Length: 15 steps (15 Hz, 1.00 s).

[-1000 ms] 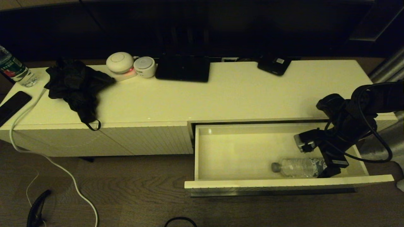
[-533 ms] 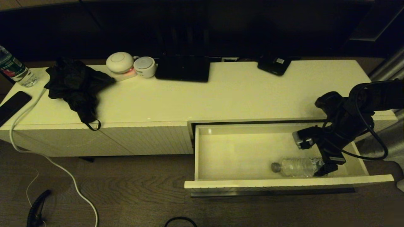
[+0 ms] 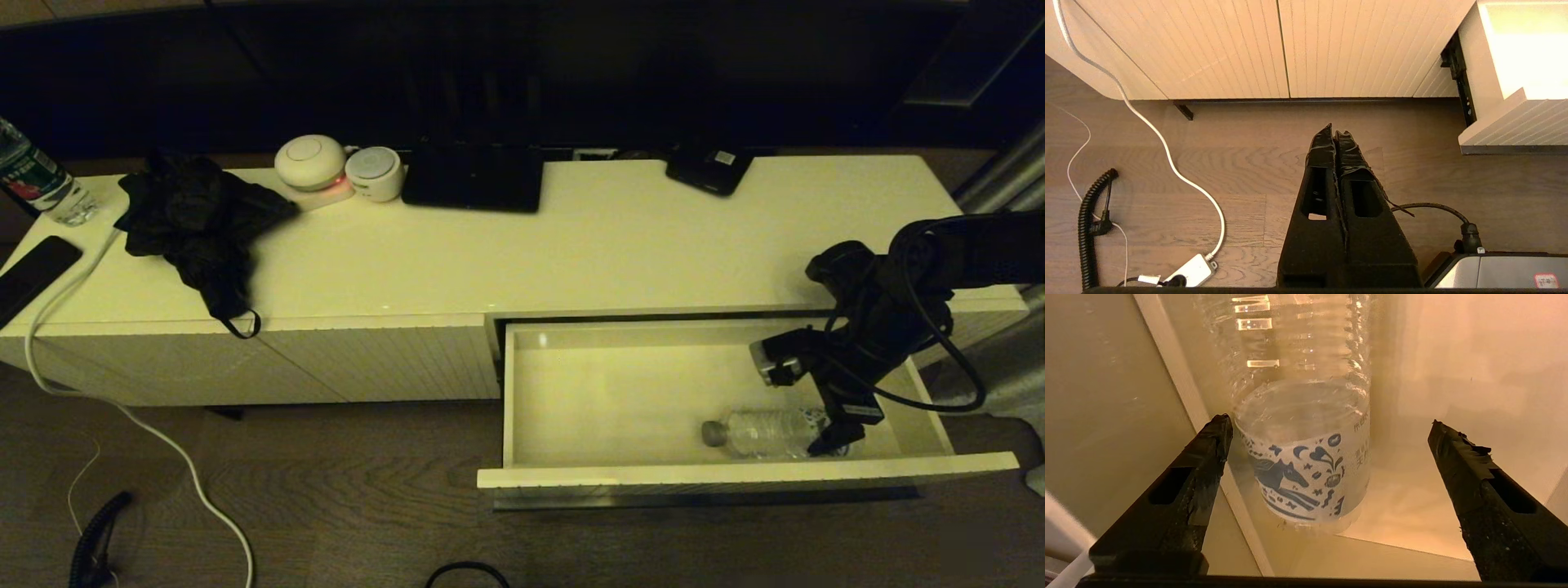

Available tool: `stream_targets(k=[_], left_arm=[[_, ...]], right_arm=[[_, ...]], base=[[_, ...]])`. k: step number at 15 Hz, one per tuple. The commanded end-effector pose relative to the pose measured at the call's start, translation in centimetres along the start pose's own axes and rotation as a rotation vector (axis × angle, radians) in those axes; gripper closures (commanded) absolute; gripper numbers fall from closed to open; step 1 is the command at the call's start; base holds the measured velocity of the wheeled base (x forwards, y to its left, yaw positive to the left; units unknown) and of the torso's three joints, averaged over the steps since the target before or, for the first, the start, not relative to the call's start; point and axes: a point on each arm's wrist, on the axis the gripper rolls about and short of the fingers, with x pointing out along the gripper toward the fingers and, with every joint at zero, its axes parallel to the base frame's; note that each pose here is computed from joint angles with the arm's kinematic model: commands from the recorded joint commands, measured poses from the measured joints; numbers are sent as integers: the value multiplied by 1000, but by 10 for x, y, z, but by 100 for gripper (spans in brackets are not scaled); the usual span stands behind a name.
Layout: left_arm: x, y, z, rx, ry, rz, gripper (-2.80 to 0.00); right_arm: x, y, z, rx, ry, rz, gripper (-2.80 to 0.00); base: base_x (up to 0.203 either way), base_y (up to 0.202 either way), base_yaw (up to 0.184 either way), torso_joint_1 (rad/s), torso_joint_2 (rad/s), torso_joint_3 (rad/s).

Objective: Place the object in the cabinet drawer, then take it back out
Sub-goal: Take the mineral water out of the drawer and put it on the table

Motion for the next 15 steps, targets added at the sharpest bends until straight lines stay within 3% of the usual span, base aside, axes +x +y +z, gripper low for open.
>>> stream_targets(k=[1,11,12,13,15], left_arm=[[0,0,0,0,-1,0,0],[0,0,0,0,0,0,0],[0,0,0,0,0,0,0],[0,0,0,0,-2,0,0],[0,0,0,0,0,0,0]], right_arm=[[5,0,0,-6,4,19,-280],[11,2,-1,-4,9,40,-280],[11,2,-1,-4,10,39,-123],[11,1,-1,-4,8,35,0],[9,1,0,-5,6,30,0]], base=[[0,0,0,0,0,0],[0,0,0,0,0,0],[0,0,0,0,0,0],[0,0,0,0,0,0],[0,0,0,0,0,0]])
